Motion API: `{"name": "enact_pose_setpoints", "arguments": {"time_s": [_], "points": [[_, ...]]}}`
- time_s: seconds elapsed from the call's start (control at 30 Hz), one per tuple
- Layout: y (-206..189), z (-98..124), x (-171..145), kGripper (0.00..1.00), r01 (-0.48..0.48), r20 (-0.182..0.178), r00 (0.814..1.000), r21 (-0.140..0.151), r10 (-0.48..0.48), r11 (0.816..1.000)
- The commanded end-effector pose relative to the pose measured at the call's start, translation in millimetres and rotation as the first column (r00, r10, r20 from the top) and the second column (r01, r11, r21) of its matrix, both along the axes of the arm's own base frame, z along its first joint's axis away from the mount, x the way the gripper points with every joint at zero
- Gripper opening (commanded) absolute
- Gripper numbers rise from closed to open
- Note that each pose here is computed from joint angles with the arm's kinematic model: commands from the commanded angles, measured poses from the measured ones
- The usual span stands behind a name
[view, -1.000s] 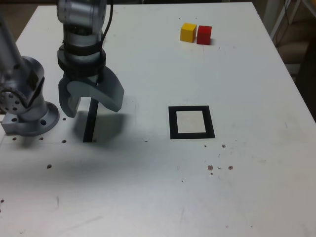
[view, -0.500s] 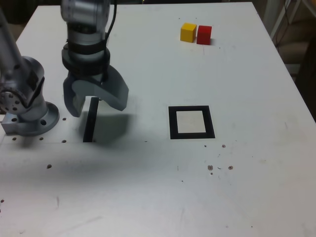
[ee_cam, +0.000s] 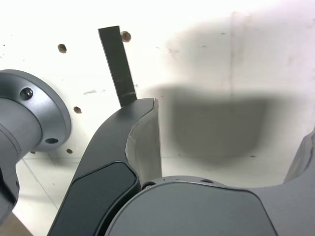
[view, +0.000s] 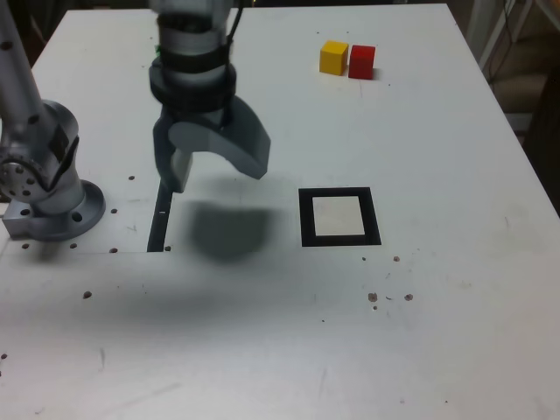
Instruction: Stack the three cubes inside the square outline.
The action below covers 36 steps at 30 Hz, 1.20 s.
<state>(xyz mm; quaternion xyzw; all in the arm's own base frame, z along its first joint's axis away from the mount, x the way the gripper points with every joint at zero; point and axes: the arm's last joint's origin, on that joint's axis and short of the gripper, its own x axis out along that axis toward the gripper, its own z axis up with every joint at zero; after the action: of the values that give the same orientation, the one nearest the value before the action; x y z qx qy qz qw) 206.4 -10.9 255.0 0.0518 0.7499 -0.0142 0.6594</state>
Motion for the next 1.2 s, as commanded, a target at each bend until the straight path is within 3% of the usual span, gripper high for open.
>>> {"name": "enact_pose_setpoints", "arguments": {"time_s": [0.0, 0.3, 0.67, 1.17], "points": [[0, 3, 5, 0.98, 0.006, -0.002, 1.000, 0.003, -0.006, 1.000], [8, 21, 36, 0.98, 0.005, 0.000, 1.000, 0.005, -0.005, 1.000], [29, 28, 77, 0.99, -0.036, -0.050, 0.998, 0.012, 0.037, 0.999], [66, 28, 132, 0.98, -0.104, -0.009, 0.995, 0.013, 0.104, 0.995]]}}
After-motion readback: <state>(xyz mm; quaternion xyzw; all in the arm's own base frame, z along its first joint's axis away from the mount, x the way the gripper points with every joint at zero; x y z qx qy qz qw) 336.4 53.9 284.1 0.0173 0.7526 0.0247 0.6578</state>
